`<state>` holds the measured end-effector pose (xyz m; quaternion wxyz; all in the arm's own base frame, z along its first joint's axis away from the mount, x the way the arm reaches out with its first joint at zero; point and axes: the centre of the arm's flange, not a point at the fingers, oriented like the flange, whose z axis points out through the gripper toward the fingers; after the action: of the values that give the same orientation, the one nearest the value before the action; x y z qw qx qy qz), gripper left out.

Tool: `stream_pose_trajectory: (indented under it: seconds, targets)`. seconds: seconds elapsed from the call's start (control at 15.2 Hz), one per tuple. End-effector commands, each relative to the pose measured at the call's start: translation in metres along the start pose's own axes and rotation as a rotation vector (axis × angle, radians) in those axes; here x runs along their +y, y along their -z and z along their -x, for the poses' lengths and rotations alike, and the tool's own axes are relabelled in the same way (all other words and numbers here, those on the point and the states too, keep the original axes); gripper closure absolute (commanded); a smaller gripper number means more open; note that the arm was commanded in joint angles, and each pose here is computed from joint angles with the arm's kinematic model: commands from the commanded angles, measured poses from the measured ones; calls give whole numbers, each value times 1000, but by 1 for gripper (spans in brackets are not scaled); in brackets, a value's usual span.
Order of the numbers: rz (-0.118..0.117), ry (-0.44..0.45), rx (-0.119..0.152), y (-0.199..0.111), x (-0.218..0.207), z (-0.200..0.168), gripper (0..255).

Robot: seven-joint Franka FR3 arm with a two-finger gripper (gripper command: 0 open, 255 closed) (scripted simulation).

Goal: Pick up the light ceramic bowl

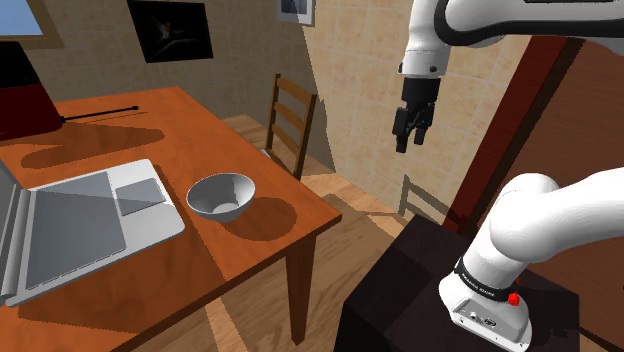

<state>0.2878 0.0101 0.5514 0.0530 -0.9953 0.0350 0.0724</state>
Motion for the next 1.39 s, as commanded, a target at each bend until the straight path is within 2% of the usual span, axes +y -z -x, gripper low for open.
stream_pose_trajectory:
  seconds: [0.0, 1.32]
  targets:
    - [0, 0, 0, 0, 0, 0, 0]
    - [-58, 121, 55, -34, -172, -180, 0]
